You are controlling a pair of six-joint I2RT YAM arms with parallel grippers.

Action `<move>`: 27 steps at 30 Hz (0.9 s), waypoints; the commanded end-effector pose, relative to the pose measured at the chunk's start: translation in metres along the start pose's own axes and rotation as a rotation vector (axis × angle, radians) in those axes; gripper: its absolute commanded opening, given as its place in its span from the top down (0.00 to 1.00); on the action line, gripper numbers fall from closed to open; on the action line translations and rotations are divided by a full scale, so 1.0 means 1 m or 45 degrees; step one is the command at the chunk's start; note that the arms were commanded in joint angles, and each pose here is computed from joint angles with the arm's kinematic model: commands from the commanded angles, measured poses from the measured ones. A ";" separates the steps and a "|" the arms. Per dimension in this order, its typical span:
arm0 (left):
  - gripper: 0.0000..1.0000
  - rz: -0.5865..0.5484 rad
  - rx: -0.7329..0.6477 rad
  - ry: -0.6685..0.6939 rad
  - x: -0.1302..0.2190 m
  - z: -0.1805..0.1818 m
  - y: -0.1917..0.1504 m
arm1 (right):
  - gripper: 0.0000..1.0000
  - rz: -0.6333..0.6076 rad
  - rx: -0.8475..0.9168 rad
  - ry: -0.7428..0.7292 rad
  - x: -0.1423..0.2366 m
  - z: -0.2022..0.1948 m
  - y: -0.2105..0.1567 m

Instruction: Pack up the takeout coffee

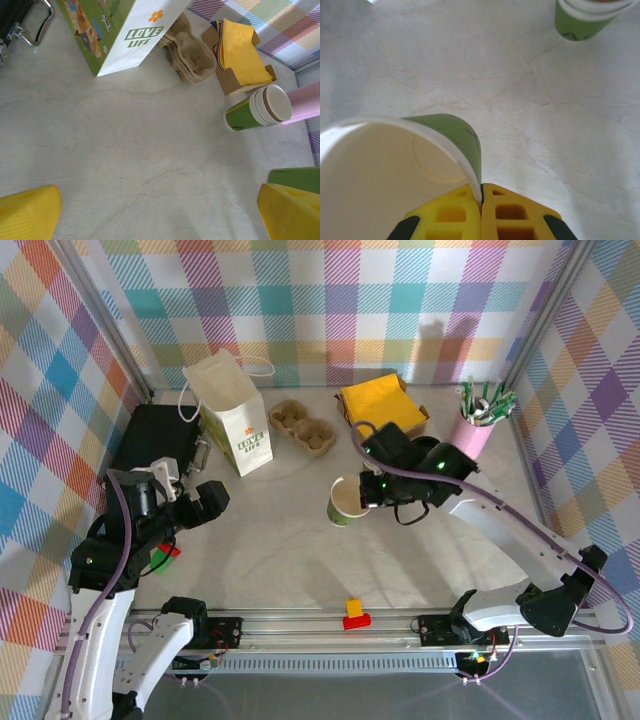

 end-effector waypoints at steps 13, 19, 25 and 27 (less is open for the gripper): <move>0.00 0.015 0.023 0.028 -0.007 0.007 -0.012 | 0.97 0.076 0.013 -0.130 -0.098 0.018 -0.032; 0.00 0.025 0.026 0.029 -0.010 0.008 -0.013 | 0.94 0.105 0.006 -0.166 -0.114 0.014 -0.039; 0.00 0.026 0.028 0.032 -0.011 0.008 -0.014 | 0.91 0.117 0.004 -0.202 -0.123 0.009 -0.044; 0.00 0.029 0.028 0.033 -0.012 0.008 -0.014 | 0.90 0.125 0.006 -0.214 -0.125 0.008 -0.045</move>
Point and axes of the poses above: each hand's point on the last joint's axis, 136 mm out from that joint toward the fingers, its own x axis back along the fingers, its own z axis along the line the jaws close on, y = z × x, the point moved 10 cm from there along x, back along the fingers, and after that the axes turned 7 degrees about -x, right-handed, at the moved point
